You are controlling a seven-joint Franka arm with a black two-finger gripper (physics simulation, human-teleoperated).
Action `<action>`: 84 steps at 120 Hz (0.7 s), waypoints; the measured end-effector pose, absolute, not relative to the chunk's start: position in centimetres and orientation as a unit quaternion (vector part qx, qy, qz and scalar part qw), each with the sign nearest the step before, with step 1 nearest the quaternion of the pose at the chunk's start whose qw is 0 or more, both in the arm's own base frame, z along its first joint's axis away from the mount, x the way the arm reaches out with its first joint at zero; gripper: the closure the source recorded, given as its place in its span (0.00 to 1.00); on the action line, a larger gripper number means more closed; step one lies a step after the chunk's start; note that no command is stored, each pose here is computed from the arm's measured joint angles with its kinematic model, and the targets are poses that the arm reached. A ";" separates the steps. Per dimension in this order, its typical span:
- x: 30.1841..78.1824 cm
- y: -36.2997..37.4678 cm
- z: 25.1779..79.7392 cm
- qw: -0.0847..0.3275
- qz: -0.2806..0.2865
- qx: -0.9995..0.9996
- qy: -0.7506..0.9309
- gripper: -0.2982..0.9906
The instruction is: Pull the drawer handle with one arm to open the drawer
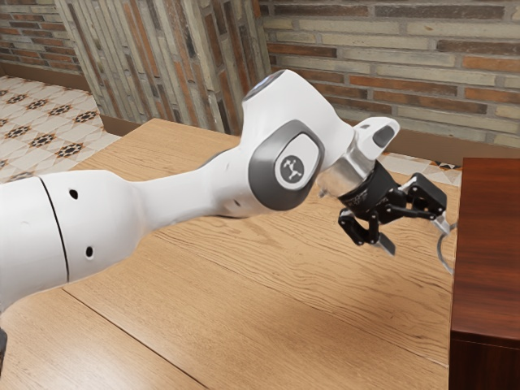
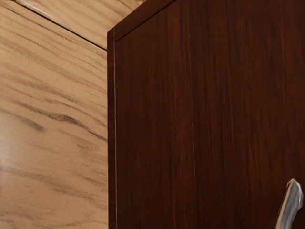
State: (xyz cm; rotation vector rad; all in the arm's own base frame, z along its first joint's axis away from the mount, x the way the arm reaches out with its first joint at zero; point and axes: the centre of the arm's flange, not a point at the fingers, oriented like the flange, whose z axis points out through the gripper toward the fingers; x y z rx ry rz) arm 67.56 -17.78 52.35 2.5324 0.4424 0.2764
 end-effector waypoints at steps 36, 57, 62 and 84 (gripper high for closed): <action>67.5 -16.5 52.7 0.270 0.094 0.940 0.188 0.23; 66.5 -16.2 52.6 0.263 0.075 0.942 0.193 0.23; 66.3 -16.4 52.2 0.260 0.069 0.943 0.194 0.23; 66.1 -15.5 51.5 0.252 0.058 0.944 0.204 0.23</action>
